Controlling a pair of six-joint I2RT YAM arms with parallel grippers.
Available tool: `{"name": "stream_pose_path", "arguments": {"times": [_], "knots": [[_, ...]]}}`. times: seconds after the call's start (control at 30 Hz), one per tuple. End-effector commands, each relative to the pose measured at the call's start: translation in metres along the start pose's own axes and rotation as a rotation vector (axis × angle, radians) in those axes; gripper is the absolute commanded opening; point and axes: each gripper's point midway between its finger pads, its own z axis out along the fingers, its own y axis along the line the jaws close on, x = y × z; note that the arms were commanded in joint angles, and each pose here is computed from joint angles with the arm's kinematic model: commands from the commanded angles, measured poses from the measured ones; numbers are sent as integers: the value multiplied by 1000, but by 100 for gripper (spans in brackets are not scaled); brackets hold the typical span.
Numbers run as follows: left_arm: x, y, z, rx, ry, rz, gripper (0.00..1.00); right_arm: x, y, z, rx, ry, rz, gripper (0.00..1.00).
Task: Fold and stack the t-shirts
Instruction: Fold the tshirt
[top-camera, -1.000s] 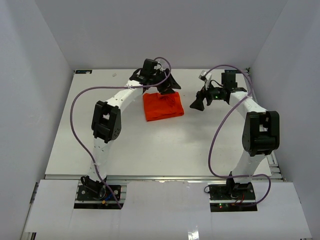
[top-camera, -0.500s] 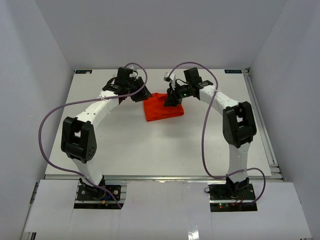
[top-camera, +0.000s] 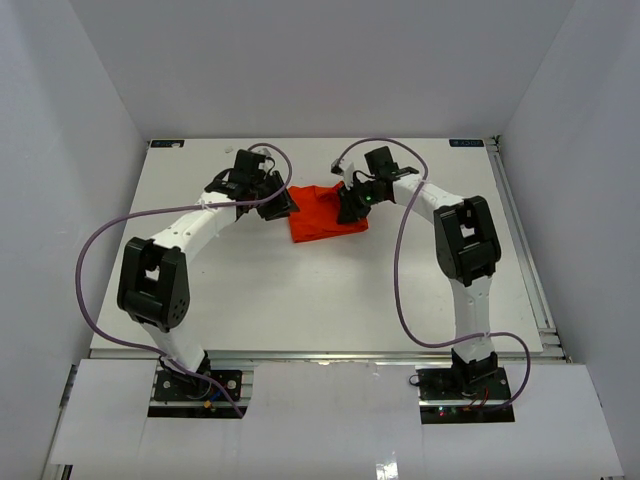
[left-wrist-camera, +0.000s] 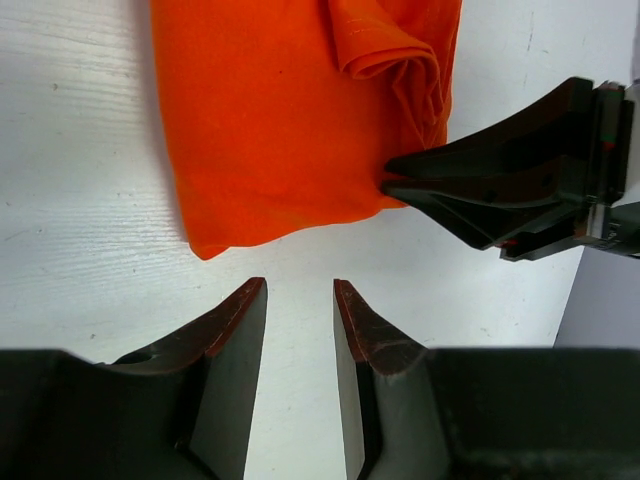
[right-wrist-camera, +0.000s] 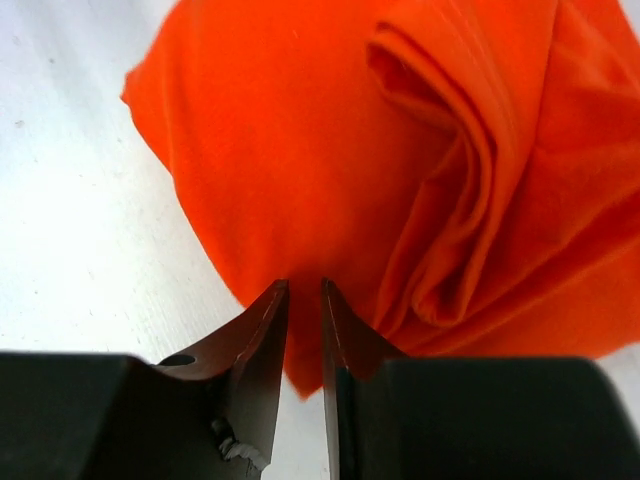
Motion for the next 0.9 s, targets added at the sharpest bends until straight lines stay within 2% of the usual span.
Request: {"name": "stream_pose_path", "arguments": {"times": [0.0, 0.23, 0.37, 0.47, 0.6, 0.87], "knots": [[-14, -12, -19, 39, -65, 12, 44, -4, -12, -26, 81, -27, 20, 26], [-11, -8, -16, 33, -51, 17, 45, 10, -36, -48, 225, 10, 61, 23], [-9, -5, -15, 28, -47, 16, 45, -1, -32, -61, 239, -36, 43, 23], [-8, -4, -17, 27, -50, 19, 45, -22, -15, -68, 178, -109, -19, 22], [-7, -2, -19, 24, -54, 20, 45, -47, 12, -67, 15, -178, -141, 23], [-2, 0, -26, 21, -58, 9, 46, -60, 9, -23, -54, -128, -198, 25]]}}
